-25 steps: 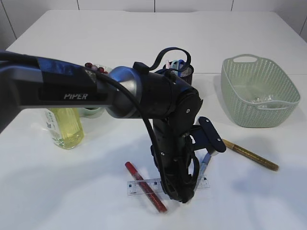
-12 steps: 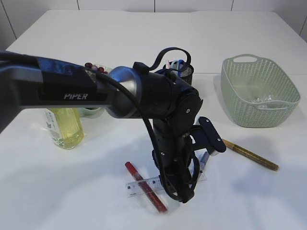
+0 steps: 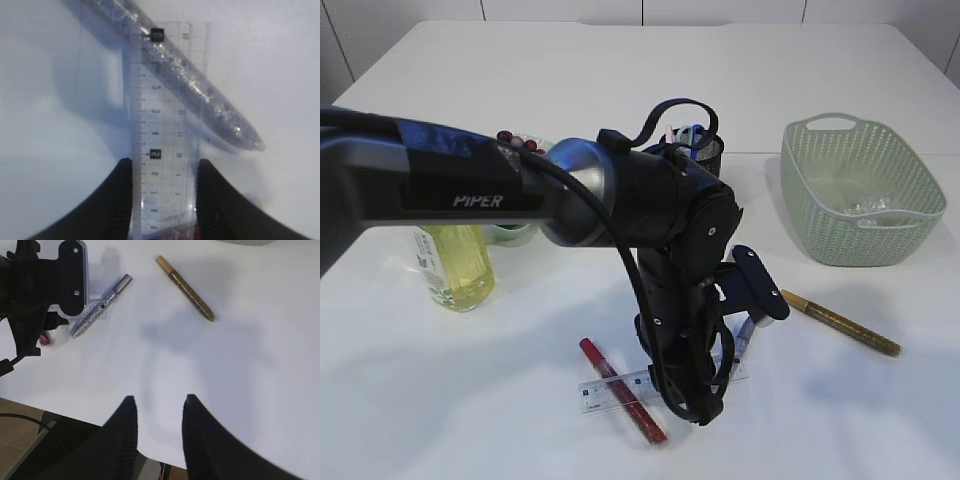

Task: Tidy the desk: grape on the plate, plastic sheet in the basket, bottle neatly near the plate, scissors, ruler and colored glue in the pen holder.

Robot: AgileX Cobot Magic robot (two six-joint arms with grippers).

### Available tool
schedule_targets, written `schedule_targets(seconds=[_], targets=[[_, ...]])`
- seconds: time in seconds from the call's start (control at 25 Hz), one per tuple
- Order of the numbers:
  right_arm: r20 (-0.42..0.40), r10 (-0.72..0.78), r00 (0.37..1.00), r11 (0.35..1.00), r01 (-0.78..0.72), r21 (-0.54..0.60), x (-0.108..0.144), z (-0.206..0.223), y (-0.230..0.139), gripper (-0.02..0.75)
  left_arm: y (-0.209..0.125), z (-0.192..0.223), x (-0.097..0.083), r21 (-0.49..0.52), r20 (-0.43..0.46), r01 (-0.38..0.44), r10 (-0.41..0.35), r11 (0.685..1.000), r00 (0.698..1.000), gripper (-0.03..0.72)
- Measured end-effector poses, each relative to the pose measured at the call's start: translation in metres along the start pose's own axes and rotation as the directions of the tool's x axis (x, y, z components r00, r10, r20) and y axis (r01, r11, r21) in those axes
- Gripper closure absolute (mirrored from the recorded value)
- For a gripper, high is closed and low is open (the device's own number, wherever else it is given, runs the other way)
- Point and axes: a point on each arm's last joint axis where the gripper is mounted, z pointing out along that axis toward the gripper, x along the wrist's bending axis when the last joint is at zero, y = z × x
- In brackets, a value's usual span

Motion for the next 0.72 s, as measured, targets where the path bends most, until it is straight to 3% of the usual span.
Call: schedule_targets(seconds=[0.4, 0.72], targets=[[0.0, 0.0, 1.0, 1.0, 0.0, 0.0, 0.0, 0.0, 0.0, 0.478, -0.002, 0.0, -0.001, 0.019, 0.007, 0.003, -0.003, 1.0, 1.0, 0.413], [0.0, 0.0, 1.0, 1.0, 0.0, 0.0, 0.0, 0.0, 0.0, 0.478, 0.016, -0.026, 0.006, -0.047, -0.003, 0.115, -0.115, 0.992, 0.993, 0.413]])
